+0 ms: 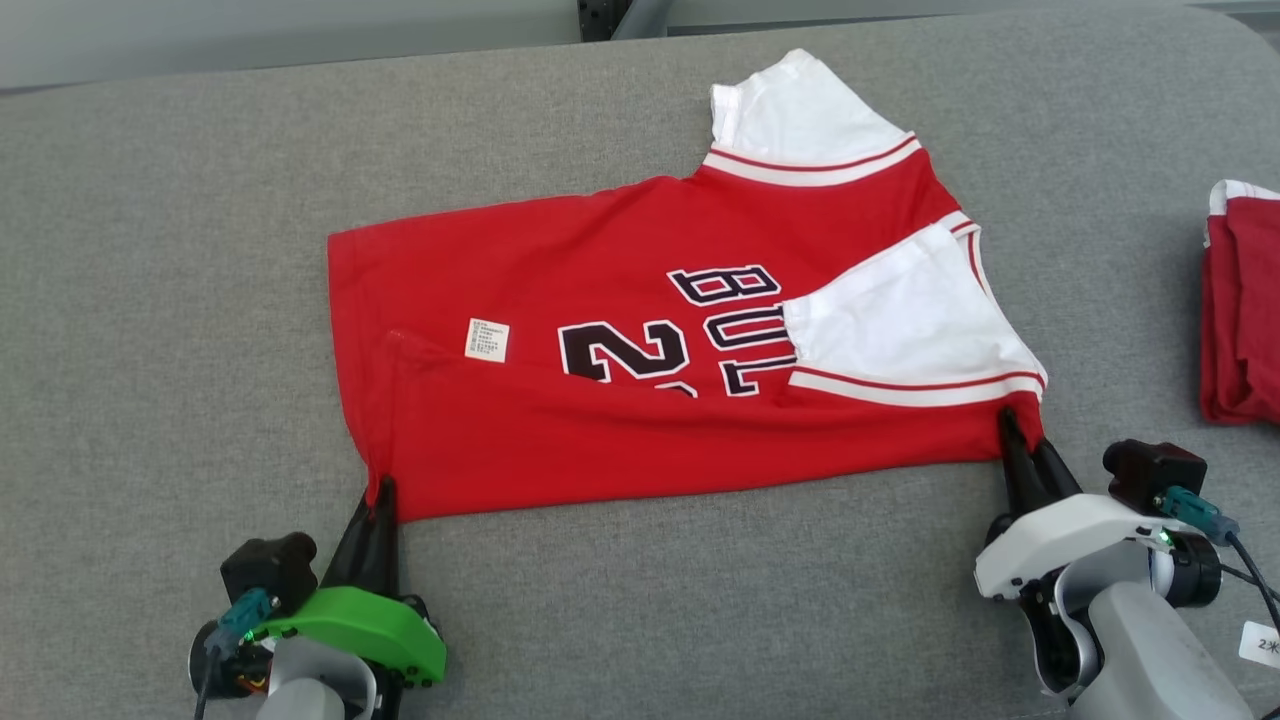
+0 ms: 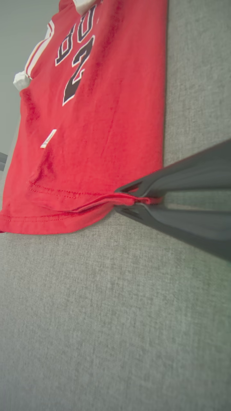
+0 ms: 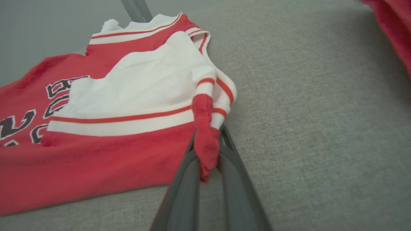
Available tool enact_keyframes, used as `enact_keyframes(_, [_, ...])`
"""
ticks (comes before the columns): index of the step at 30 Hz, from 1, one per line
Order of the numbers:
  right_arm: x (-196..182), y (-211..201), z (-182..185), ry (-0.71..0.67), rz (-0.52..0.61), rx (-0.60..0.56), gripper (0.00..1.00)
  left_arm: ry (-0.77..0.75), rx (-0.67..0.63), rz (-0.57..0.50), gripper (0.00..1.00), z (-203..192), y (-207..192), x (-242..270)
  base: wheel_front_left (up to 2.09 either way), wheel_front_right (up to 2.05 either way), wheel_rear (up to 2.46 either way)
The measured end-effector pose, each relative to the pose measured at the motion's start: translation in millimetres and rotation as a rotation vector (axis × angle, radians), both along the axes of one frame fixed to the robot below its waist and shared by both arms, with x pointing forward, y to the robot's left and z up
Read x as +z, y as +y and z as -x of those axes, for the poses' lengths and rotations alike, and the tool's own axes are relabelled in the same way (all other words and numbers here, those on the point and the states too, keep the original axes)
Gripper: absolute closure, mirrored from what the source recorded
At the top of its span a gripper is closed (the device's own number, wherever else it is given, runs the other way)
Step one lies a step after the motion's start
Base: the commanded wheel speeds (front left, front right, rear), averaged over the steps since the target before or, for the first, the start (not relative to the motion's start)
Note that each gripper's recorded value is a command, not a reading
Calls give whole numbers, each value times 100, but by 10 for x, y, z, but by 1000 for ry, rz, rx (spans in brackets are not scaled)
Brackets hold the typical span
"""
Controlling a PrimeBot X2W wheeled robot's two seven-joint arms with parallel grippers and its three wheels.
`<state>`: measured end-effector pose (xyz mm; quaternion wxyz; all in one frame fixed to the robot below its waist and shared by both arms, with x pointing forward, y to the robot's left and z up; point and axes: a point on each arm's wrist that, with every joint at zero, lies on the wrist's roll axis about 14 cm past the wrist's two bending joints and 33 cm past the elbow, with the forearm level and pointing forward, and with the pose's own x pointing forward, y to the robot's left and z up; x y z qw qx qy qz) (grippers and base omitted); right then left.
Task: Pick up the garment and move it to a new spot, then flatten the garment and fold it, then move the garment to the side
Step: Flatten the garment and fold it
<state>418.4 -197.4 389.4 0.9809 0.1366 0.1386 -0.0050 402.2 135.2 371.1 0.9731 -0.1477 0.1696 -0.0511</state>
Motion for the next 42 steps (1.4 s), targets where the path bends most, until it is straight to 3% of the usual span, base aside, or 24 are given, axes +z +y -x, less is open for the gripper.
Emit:
enact_keyframes(7, [31, -57, 287, 6, -16, -28, 100, 43, 25, -17, 100, 390, 112, -68, 0, 0, 0])
enact_keyframes(17, [-48, -8, 1036, 39, -46, -29, 100, 91, 62, -36, 100, 1153, 262, -151, 0, 0, 0])
enact_keyframes(18, [-48, -8, 1036, 39, -46, -29, 75, 91, 62, -36, 84, 1153, 262, -151, 0, 0, 0])
enact_keyframes(19, [-57, -10, 1071, 41, -53, -35, 0, 90, 67, -28, 20, 1182, 261, -149, 0, 0, 0])
enact_keyframes(20, [-61, -9, 1087, 43, -59, -38, 0, 84, 76, -21, 0, 1188, 268, -128, 0, 0, 0])
enact_keyframes(27, [281, -279, 827, -72, -9, -77, 0, -29, 109, -10, 0, 946, 318, 184, 0, 0, 0])
enact_keyframes(32, [547, -223, 459, -155, 53, -26, 0, -137, 96, -35, 0, 424, 319, 498, 0, 0, 0])
enact_keyframes(37, [771, 17, -7, -222, 69, 55, 0, -126, 89, -42, 0, 27, 322, 482, 0, 0, 0])
enact_keyframes(42, [732, 221, -293, -207, 88, 133, 0, -42, 60, -54, 0, -194, 285, 242, 0, 0, 0])
